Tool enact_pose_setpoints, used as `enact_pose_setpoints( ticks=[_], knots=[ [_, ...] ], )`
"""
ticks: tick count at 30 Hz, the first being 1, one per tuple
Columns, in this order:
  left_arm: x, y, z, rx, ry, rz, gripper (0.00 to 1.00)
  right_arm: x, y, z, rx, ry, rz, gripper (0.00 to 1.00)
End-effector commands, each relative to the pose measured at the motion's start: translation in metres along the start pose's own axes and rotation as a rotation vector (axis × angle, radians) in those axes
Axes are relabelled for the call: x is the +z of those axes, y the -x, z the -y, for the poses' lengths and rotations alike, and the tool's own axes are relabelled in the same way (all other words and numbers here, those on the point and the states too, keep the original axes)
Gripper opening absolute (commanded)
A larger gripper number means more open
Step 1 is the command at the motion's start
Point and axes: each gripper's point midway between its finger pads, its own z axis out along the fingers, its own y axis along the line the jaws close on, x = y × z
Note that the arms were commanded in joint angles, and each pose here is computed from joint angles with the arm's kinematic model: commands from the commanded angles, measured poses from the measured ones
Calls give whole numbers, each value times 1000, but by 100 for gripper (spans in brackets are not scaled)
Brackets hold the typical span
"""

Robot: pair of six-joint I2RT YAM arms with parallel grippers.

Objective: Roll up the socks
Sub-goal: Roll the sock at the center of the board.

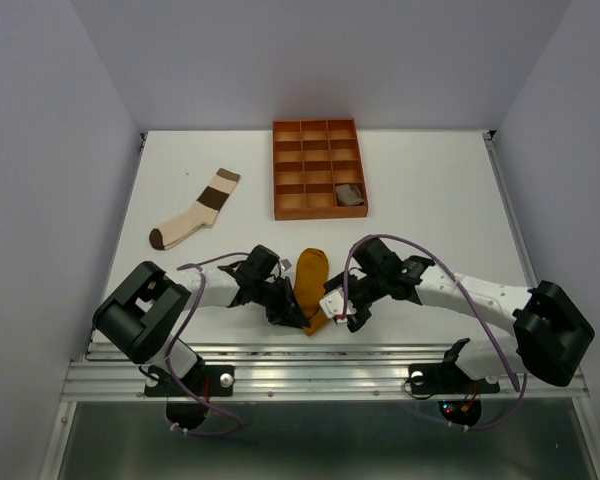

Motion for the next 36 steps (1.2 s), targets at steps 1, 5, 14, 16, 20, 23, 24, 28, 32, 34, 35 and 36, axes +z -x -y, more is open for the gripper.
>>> enact_pose_setpoints(
  ticks=[1, 5, 14, 16, 20, 23, 24, 28, 32, 34, 35, 36],
  knots=[
    [-4, -4, 5, -33, -50, -14, 0, 12, 9, 4, -22, -17, 19, 74],
    [-4, -5, 5, -70, -103, -24, 0, 27, 10, 0, -59, -10, 9, 70],
    [-4, -6, 3, -80, -117, -46, 0, 44, 8, -5, -99, -2, 4, 65],
    [-4, -7, 4, -77, -125, -53, 0, 47, 5, -5, -98, -1, -1, 63],
    [-4, -8, 5, -77, -130, -59, 0, 51, 0, -5, -97, -4, -10, 60],
    [-3, -9, 4, -81, -131, -69, 0, 55, -2, -9, -86, 11, -3, 53],
    [-3, -9, 5, -79, -137, -69, 0, 55, -2, -10, -83, 17, -2, 48],
    [-4, -11, 5, -91, -150, -75, 0, 59, -6, -16, -58, 42, -8, 38],
    [-3, -11, 3, -108, -138, -75, 0, 60, -7, -19, -23, 72, -17, 24],
    [-4, -11, 2, -105, -126, -73, 8, 61, -9, -23, 19, 112, -35, 19],
    [-4, -8, 3, -93, -117, -53, 15, 61, -10, -23, 36, 124, -43, 18],
    [-6, -5, 4, -91, -93, -41, 28, 62, -13, -29, 72, 153, -56, 17]
  ],
)
